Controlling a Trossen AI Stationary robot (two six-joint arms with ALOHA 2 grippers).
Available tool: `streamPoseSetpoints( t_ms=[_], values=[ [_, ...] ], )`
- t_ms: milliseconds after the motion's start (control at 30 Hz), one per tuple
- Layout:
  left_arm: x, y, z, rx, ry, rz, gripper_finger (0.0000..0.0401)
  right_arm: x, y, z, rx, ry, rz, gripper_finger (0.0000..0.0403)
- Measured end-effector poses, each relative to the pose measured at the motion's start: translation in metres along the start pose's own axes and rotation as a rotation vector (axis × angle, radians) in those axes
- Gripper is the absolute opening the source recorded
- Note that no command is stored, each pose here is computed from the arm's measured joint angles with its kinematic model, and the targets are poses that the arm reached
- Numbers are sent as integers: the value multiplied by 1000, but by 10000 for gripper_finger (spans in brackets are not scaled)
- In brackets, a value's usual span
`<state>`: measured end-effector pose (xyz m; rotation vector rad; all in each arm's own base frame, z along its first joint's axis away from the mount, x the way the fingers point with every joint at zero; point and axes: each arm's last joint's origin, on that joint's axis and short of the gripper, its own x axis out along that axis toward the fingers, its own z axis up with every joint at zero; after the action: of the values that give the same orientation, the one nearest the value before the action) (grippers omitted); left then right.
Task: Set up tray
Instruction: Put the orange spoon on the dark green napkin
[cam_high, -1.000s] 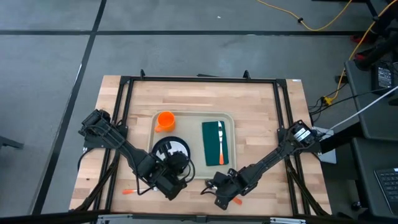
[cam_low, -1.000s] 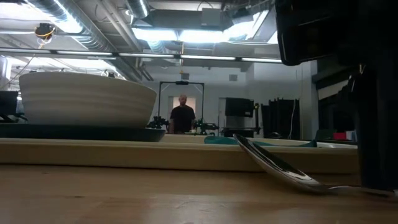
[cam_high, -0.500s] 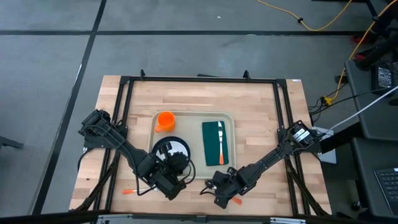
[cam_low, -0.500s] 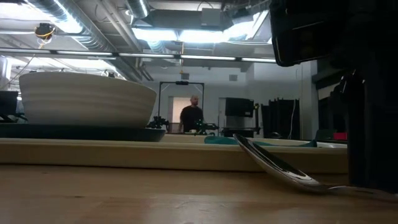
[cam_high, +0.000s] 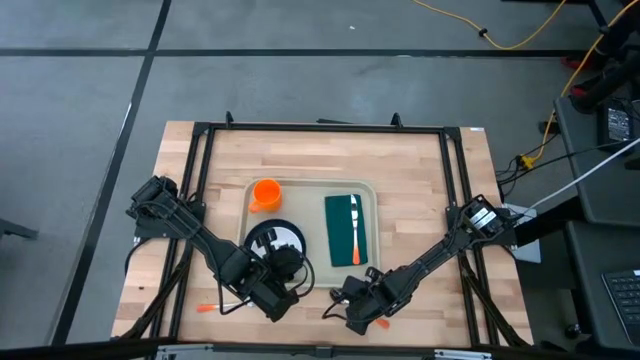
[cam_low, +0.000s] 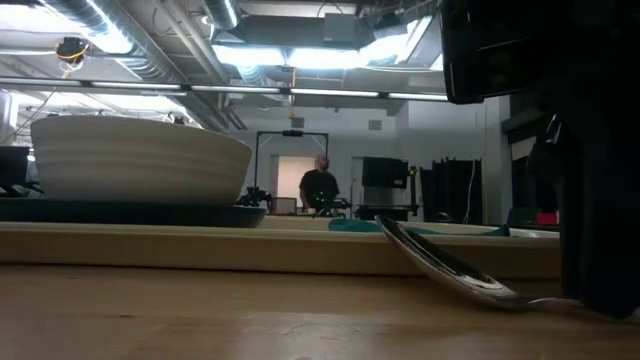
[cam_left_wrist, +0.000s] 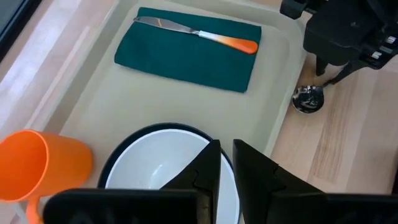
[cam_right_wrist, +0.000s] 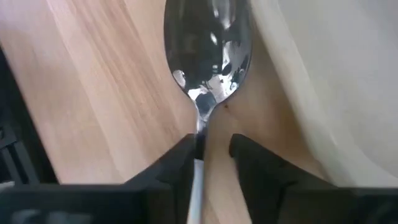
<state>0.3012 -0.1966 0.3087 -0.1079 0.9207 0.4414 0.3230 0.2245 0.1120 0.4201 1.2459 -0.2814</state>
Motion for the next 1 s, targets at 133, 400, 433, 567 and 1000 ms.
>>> streamPoseSetpoints(
  t_ms=[133, 400, 433, 567, 1000],
  values=[
    [0, 0, 0, 0, -5, 4, 34, 0, -2, 0, -10, 5, -16, 61],
    [0, 0, 0, -1, -5, 4, 38, 0, -2, -1, -11, 26, -9, 27],
    [0, 0, 0, -1, -5, 4, 38, 0, -2, -1, -3, 30, -7, 27],
    [0, 0, 0, -2, -6, 3, 34, -5, 5, 4, -7, 47, -3, 11],
    [-4, 2, -1, 22, -1, 8, 34, -71, 44, 39, 31, 6, -1, 10]
  ],
)
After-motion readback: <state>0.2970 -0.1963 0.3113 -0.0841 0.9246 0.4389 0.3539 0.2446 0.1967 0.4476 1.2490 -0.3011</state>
